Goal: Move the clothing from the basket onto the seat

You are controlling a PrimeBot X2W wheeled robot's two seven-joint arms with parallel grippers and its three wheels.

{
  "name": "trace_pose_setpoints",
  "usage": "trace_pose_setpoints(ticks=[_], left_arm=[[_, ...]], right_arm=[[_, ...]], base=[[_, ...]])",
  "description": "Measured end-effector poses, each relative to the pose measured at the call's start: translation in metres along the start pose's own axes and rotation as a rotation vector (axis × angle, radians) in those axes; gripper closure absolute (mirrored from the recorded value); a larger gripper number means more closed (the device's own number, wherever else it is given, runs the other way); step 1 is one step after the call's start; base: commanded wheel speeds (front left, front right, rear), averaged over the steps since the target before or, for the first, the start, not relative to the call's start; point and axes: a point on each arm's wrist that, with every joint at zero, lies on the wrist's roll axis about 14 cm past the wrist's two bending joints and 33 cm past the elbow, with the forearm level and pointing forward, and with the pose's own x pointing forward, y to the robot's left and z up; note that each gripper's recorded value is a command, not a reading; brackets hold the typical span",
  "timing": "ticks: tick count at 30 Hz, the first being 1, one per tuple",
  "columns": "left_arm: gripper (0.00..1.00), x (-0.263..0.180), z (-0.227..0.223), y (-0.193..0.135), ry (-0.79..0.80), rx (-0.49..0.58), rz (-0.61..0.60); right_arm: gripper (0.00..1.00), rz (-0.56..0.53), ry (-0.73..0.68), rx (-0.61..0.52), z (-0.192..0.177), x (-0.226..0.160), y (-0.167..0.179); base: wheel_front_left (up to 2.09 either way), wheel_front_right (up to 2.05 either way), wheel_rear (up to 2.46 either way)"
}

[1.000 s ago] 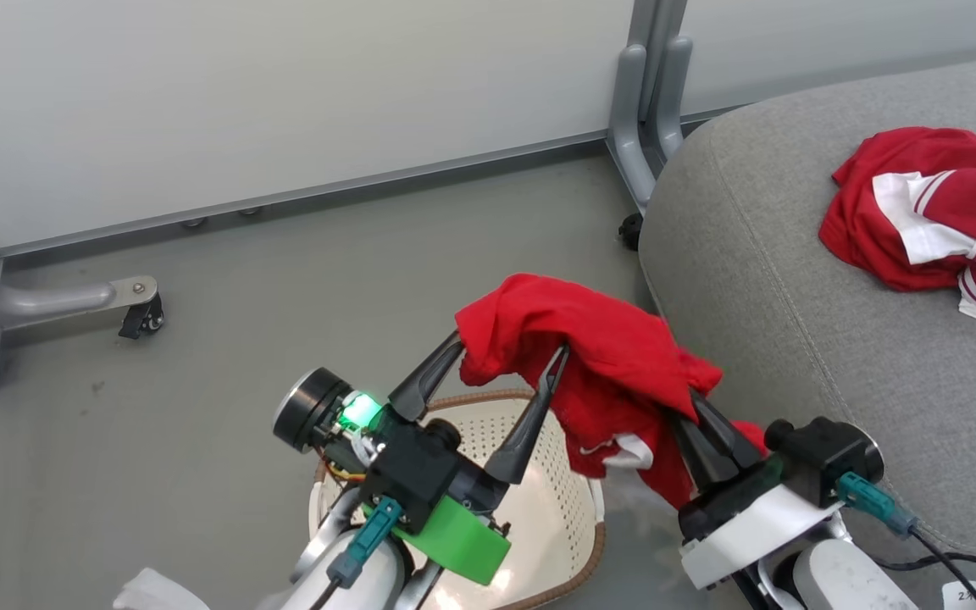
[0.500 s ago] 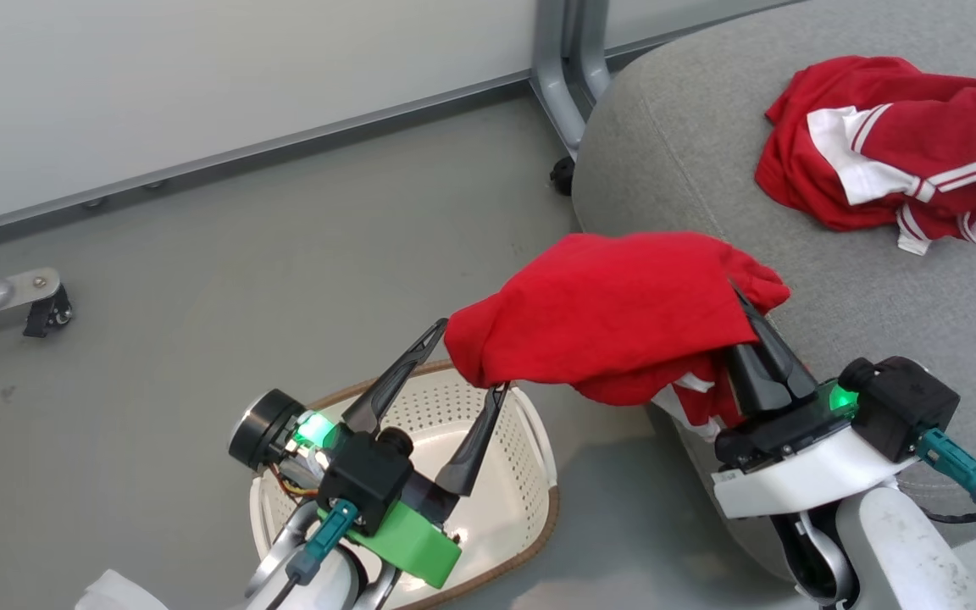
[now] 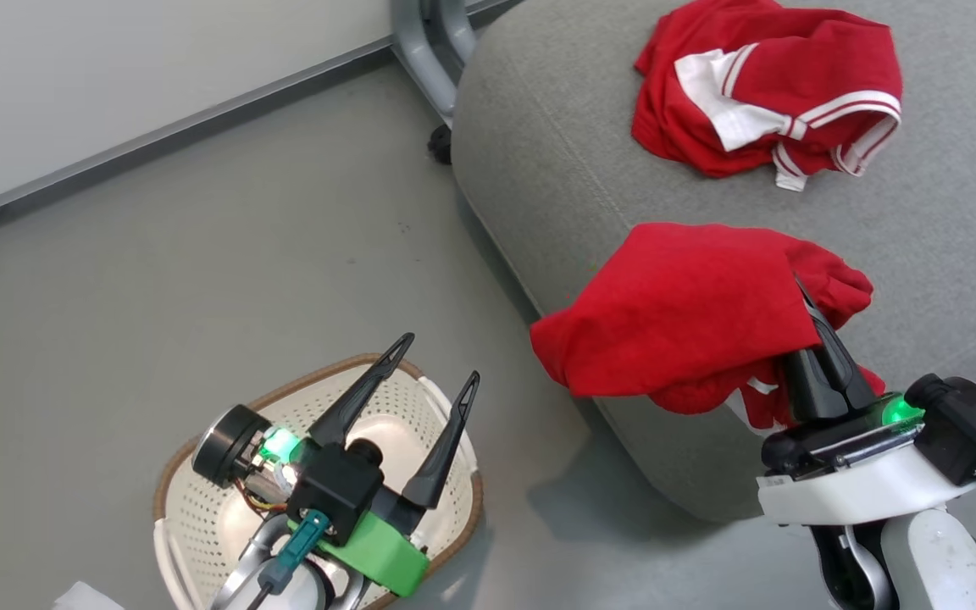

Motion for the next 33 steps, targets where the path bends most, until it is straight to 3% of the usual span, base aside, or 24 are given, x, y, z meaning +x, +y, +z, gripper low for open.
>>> trace_pose_setpoints(ticks=[11, 17, 24, 33], left_arm=[[0.0, 0.028, -0.013, -0.042, 0.03, -0.042, -0.196], [0.0, 0.038, -0.025, -0.05, 0.049, -0.066, -0.265], [0.0, 0.045, -0.046, -0.045, 0.095, -0.095, -0.294], [0.0, 0.057, -0.07, -0.02, 0.111, -0.126, -0.309]], right_arm=[[1.0, -0.195, 0.011, -0.082, 0.015, -0.04, -0.048], [1.0, -0.265, 0.007, -0.162, 0.024, -0.041, -0.072], [1.0, -0.26, -0.07, -0.372, 0.065, 0.003, -0.111], [1.0, -0.25, -0.168, -0.63, 0.117, 0.1, -0.162]], base=[[0.0, 0.0, 0.0], [0.0, 0.0, 0.0], [0.0, 0.0, 0.0], [0.0, 0.0, 0.0]])
